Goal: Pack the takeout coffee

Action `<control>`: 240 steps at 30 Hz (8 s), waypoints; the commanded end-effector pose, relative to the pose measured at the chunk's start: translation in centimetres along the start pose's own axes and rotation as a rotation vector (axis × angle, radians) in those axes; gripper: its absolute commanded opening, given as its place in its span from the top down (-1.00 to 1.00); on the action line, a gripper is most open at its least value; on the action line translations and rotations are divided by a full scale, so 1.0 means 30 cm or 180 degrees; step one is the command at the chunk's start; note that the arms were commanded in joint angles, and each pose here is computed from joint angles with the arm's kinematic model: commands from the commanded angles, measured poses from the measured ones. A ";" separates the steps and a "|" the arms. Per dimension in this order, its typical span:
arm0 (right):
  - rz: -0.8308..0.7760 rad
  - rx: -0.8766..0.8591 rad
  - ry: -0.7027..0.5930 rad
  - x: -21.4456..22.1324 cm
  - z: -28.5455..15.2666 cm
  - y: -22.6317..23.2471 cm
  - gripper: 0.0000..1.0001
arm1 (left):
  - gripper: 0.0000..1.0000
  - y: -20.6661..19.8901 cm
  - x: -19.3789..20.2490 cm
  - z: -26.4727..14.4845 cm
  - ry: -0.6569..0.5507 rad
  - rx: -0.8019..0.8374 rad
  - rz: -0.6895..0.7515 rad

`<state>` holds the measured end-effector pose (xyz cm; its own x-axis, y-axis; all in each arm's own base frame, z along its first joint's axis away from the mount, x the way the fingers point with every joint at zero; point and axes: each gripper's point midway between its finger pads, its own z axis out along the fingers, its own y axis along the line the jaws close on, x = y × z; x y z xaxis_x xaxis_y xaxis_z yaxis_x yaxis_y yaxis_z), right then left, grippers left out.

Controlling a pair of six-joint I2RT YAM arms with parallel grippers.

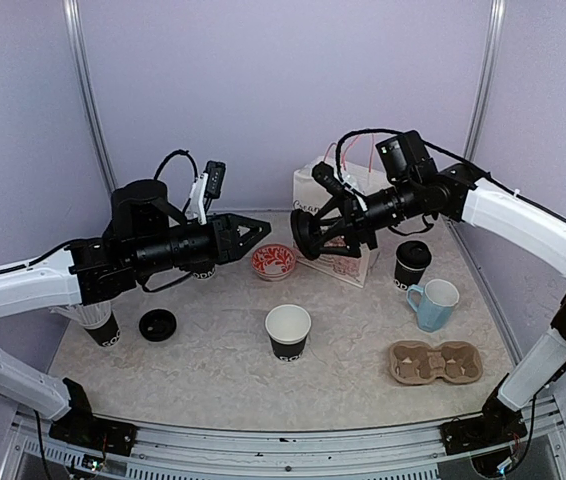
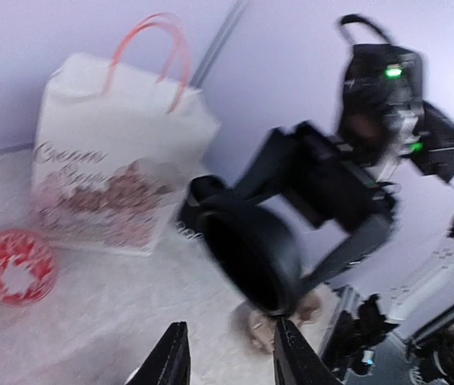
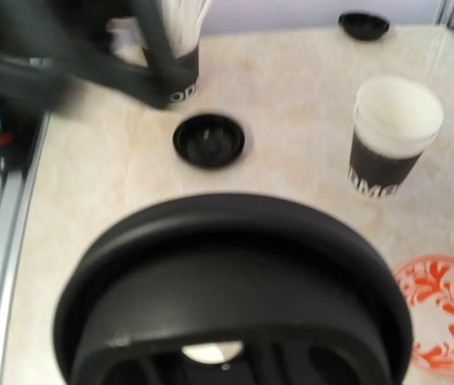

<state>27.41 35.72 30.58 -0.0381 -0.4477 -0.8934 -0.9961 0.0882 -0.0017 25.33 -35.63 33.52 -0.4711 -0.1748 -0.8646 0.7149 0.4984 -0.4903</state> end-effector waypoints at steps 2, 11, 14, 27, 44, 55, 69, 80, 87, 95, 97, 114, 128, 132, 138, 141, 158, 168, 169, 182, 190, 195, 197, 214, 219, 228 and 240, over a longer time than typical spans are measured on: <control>-0.0312 -0.0149 0.0354 0.086 -0.034 0.057 -0.36 | 0.38 0.384 0.351 -0.070 0.0998 -0.1633 0.0088; -0.0405 -0.0317 0.0798 0.190 0.011 0.082 -0.37 | 0.50 0.464 0.624 0.000 0.1657 -0.1716 -0.0029; -0.0406 -0.0366 0.0924 0.221 0.041 0.093 -0.37 | 0.50 0.463 0.665 0.038 0.1741 -0.1644 -0.0027; -0.0494 -0.0596 0.1571 0.374 0.123 0.128 -0.37 | 0.52 0.371 0.740 0.170 0.1855 -0.1222 0.0000; -0.0614 -0.0830 0.1888 0.427 0.195 0.187 -0.36 | 0.39 0.501 0.719 0.044 0.1754 -0.1799 -0.0263; -0.0634 -0.0831 0.1983 0.433 0.235 0.174 -0.37 | 0.38 0.517 0.751 0.026 0.1822 -0.1806 -0.0262; -0.0616 -0.0924 0.2036 0.452 0.279 0.187 -0.38 | 0.38 0.553 0.783 0.006 0.1873 -0.1851 -0.0289; -0.0634 -0.0908 0.2221 0.467 0.319 0.197 -0.48 | 0.38 0.568 0.811 -0.007 0.1918 -0.1848 -0.0348; -0.0605 -0.0858 0.2259 0.466 0.337 0.190 -0.53 | 0.38 0.575 0.814 -0.019 0.1911 -0.1857 -0.0361; -0.0608 -0.0824 0.2124 0.418 0.331 0.193 -0.82 | 0.38 0.570 0.810 -0.022 0.1914 -0.1848 -0.0366; -0.0622 -0.0817 0.2076 0.399 0.320 0.198 -0.82 | 0.38 0.567 0.802 -0.024 0.1909 -0.1854 -0.0365; 0.0173 -0.0339 0.1399 0.347 0.172 0.092 -0.77 | 0.19 0.394 0.464 -0.010 0.1137 -0.1504 -0.0471; 0.1016 -0.0738 0.1461 0.512 0.195 0.168 -0.70 | 0.16 0.205 0.469 0.098 0.1175 -0.0452 -0.0526; 0.1025 -0.0711 0.1468 0.520 0.209 0.154 -0.71 | 0.20 0.218 0.526 0.106 0.1320 -0.0450 -0.0485; 0.1091 -0.0761 0.1454 0.512 0.239 0.138 -0.71 | 0.23 0.228 0.586 0.090 0.1420 -0.0448 -0.0439; 0.1123 -0.0801 0.1448 0.511 0.253 0.134 -0.70 | 0.25 0.245 0.622 0.090 0.1510 -0.0479 -0.0447; 0.1401 -0.0786 0.1737 0.656 0.313 0.117 -0.28 | 0.40 0.339 0.793 0.081 0.1932 -0.0684 -0.0515; 0.1899 -0.1111 0.1708 0.756 0.315 0.166 0.03 | 0.41 0.402 0.828 0.065 0.2030 -0.0824 -0.0632; 0.1937 -0.1109 0.1715 0.764 0.315 0.163 0.05 | 0.41 0.404 0.833 0.066 0.2043 -0.0825 -0.0639; 0.1857 -0.0599 0.2138 0.897 0.313 0.103 -0.10 | 0.41 0.420 0.893 0.026 0.2171 -0.0919 -0.0582; 0.1722 -0.0699 0.1954 0.812 0.313 0.092 -0.13 | 0.42 0.422 0.898 0.030 0.2152 -0.0914 -0.0530; 0.1513 -0.0887 0.1606 0.661 0.281 0.109 -0.28 | 0.36 0.371 0.777 0.075 0.1892 -0.0830 -0.0343; 0.1423 -0.0923 0.1501 0.612 0.264 0.114 -0.33 | 0.32 0.342 0.707 0.094 0.1747 -0.0780 -0.0254; 0.0522 -0.0477 0.1275 0.393 0.121 0.063 -0.53 | 0.25 0.202 0.373 0.140 0.1207 -0.0695 0.0385; 0.0095 -0.0237 0.0921 0.249 0.057 0.044 -0.61 | 0.16 0.233 0.193 0.115 0.0984 -0.1140 0.0931; -0.0285 0.0127 0.0614 0.141 0.030 -0.012 -0.99 | -0.63 0.311 -0.238 0.043 -0.0047 -0.1808 0.1338; -0.1009 -0.0308 0.1152 0.242 0.232 0.163 -0.81 | -0.38 0.365 -0.280 -0.039 -0.0358 -0.0761 0.0719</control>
<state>23.60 37.94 22.65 0.1685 -0.6808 -0.7128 -0.9856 -0.1046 -0.1330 38.83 -27.06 32.01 -0.2890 -0.0068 -0.9573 0.5107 0.8447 -0.1602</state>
